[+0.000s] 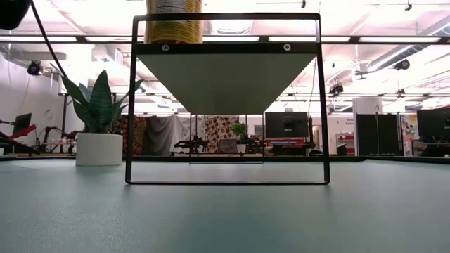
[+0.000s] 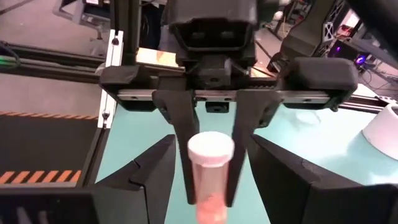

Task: Pick and place medicine bottles onto shelf by color
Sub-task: Put the yellow pill bottle on the shelf

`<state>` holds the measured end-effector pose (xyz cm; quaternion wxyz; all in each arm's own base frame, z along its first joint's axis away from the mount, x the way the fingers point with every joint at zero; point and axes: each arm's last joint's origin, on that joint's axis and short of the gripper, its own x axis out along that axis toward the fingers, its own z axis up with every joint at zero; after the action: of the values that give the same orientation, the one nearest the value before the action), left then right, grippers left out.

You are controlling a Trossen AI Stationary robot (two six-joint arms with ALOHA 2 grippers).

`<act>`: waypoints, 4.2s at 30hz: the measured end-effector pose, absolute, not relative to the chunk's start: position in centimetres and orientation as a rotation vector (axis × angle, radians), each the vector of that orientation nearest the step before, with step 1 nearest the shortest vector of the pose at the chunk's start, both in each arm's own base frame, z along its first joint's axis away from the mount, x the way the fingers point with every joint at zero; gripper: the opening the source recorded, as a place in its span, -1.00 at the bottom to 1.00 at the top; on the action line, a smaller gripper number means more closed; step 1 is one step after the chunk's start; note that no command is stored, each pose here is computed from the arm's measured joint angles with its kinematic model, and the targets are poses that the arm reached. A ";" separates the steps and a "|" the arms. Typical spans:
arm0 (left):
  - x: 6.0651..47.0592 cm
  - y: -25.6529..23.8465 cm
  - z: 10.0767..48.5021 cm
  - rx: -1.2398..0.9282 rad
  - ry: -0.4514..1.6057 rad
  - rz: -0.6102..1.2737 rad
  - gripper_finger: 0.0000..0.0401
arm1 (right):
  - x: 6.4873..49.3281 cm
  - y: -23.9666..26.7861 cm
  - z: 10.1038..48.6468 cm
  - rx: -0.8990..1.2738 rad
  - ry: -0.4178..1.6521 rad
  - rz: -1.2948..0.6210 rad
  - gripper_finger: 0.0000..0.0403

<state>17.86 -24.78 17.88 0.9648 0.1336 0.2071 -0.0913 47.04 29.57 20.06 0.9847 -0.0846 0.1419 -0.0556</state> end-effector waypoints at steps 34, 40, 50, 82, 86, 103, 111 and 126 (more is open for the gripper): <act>18.9 -25.0 19.2 0.213 0.343 -0.162 -0.63 | 47.1 29.4 20.0 -0.226 0.298 -0.116 -0.50; 19.0 -25.0 19.3 0.231 0.340 -0.162 -0.47 | 47.0 29.5 20.0 -0.227 0.299 -0.107 -0.53; 18.8 -24.9 19.3 0.236 0.344 -0.164 -0.13 | 46.6 30.1 19.9 -0.217 0.299 -0.095 -0.49; 15.0 -20.4 29.0 0.432 0.103 -0.242 -0.11 | 38.1 24.8 36.5 -0.281 0.301 -0.158 -0.52; 14.9 -19.0 30.3 0.447 0.072 -0.209 -0.11 | 37.0 21.2 37.3 -0.308 0.324 -0.173 -0.51; 15.6 -13.3 33.3 0.510 0.030 0.001 -0.11 | 29.1 4.9 34.7 -0.111 0.082 -0.109 -0.51; 16.2 -10.5 34.1 0.484 0.030 0.134 -0.11 | 26.1 0.1 30.7 -0.114 0.006 -0.203 -0.50; 16.4 -6.8 35.7 0.426 -0.021 0.322 -0.11 | 23.4 -3.0 23.7 0.066 -0.051 -0.328 -0.50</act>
<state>16.39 -6.81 35.74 0.9646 0.2104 -0.0103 0.1589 23.37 -2.99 23.75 0.9857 0.0331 -0.0255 -0.1631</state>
